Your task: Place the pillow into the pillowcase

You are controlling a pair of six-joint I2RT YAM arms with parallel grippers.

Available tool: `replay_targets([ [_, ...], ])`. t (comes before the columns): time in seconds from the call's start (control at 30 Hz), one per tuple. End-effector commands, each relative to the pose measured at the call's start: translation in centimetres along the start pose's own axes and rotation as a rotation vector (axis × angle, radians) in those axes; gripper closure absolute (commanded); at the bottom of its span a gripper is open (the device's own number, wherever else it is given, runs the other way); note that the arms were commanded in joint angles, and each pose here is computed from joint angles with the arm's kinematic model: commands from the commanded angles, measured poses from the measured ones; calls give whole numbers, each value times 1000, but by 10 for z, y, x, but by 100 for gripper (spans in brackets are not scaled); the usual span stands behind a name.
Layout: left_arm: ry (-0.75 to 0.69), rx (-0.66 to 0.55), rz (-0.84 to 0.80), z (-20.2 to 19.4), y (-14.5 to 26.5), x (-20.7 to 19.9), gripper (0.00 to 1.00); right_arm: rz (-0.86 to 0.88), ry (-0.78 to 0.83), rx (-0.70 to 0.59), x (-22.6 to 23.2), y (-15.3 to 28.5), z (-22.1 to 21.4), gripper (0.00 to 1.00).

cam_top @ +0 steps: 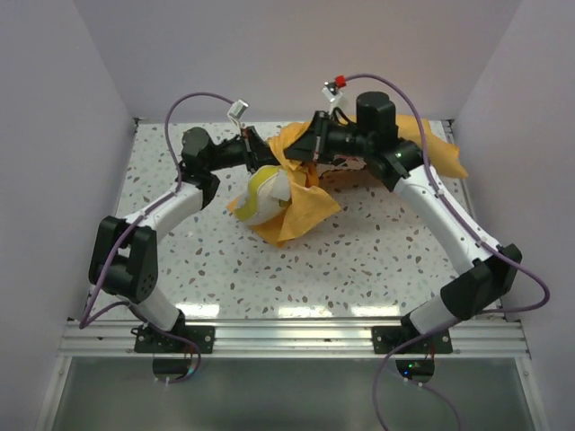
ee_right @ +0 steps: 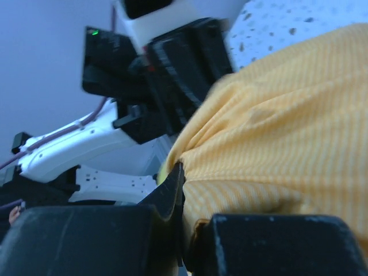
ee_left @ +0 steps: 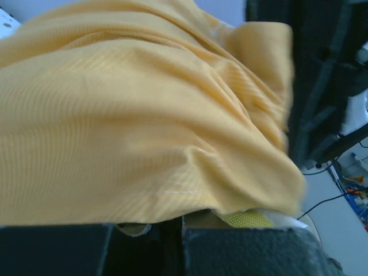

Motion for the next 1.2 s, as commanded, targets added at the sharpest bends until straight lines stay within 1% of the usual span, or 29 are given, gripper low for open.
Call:
replay_targets([
  [0.0,-256,-235,-78,56,-18,-46,100,533,216,150,153,8,-29,100],
  [0.03,-258,-268,-59,62,-14,-44,100,558,222,189,158,4,-32,100],
  [0.1,-257,-285,-48,65,-11,-43,100,626,303,156,182,14,-17,100],
  [0.13,-256,-303,-31,67,-8,-40,100,607,289,208,173,4,-19,100],
  [0.2,-266,-329,-28,72,-3,-42,100,647,363,192,186,13,-10,100],
  [0.33,-315,-423,-41,104,18,-57,100,652,375,224,183,10,-2,100],
  [0.37,-318,-432,-51,109,22,-64,100,626,394,218,168,8,6,100],
  [0.43,-337,-425,-47,116,33,-71,100,528,353,216,136,7,16,100],
  [0.47,-359,-417,-52,116,37,-81,100,443,318,181,105,8,32,100],
  [0.53,-348,-358,-19,102,41,-76,100,345,307,142,72,7,46,100],
  [0.57,-389,-343,-6,97,44,-81,100,297,336,118,53,4,55,100],
  [0.6,-337,-290,25,80,44,-67,100,235,327,116,40,-2,56,100],
  [0.63,-341,-266,47,70,45,-59,100,207,336,109,33,-8,59,100],
  [0.67,-320,-246,63,59,45,-55,100,185,300,123,22,-23,57,100],
  [0.7,-239,-198,99,30,44,-34,100,169,288,120,17,-31,56,100],
  [0.73,-241,-169,114,15,42,-25,100,176,266,145,14,-38,50,100],
  [0.77,-226,-145,126,-1,39,-18,100,212,253,208,18,-52,31,100],
  [0.8,-161,-106,154,-32,34,-4,100,267,250,276,27,-54,13,100],
  [0.83,-128,-90,162,-47,31,3,100,298,274,321,38,-55,-3,100],
  [0.87,-91,-86,171,-60,28,10,100,340,307,404,48,-60,-35,100],
  [0.9,-66,-98,178,-74,25,17,100,407,299,436,66,-40,-47,100],
  [0.93,-4,-99,192,-83,23,28,100,442,245,468,67,-33,-58,100],
  [0.97,10,-109,202,-86,23,35,100,409,55,569,40,-30,-89,100],
  [1.0,12,-141,226,-83,24,42,100,442,63,555,51,-2,-92,100],
  [1.03,-6,-152,255,-82,25,52,100,428,23,569,41,13,-100,100],
  [1.07,-16,-169,279,-79,27,59,100,391,5,597,22,24,-121,100],
  [1.1,-29,-203,298,-70,27,64,100,354,-26,615,15,37,-133,100],
  [1.13,-11,-205,307,-71,27,73,100,343,-13,588,14,55,-136,100],
  [1.17,-9,-211,310,-70,24,77,100,297,-53,618,-7,59,-157,100],
])
Point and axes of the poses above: each gripper's point midway between its finger pads, its own y axis back along the fingers, its own x axis along the line the jaws close on, z = x × y, the point moved 5 cm from there along y, back along the fingers, and after that the axes turned 3 degrees about y, right-handed, at the moved point
